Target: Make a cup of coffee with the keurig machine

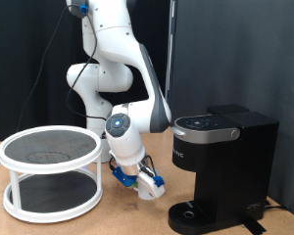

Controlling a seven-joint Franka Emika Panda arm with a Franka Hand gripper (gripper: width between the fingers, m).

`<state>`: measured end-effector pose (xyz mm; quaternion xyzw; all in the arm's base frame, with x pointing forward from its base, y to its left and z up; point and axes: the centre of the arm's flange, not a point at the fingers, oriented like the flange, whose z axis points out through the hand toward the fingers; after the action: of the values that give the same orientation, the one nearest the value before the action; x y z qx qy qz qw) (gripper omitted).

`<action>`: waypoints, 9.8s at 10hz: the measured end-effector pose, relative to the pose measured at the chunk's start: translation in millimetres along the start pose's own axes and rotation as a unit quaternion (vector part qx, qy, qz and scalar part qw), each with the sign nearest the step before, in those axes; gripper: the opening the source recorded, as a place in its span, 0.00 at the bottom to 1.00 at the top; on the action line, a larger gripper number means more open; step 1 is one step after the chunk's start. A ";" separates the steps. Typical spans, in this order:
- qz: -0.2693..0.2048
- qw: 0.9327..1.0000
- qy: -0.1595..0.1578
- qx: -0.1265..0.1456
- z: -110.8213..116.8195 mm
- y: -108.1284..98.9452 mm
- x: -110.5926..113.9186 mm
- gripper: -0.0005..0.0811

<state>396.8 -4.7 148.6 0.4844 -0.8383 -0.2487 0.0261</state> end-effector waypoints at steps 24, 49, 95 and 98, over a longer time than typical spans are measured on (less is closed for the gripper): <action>0.294 0.941 -0.132 0.104 -27.5 8.7 -8.2 0.01; 0.366 0.912 -0.150 0.104 -59.9 -43.2 -49.6 0.50; 0.368 0.903 -0.176 0.134 -13.6 -88.8 3.8 0.91; 0.381 0.899 -0.167 0.140 -9.9 -91.2 5.2 0.91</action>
<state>469.7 -49.9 116.0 0.0778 -0.9770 -0.1773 -0.0891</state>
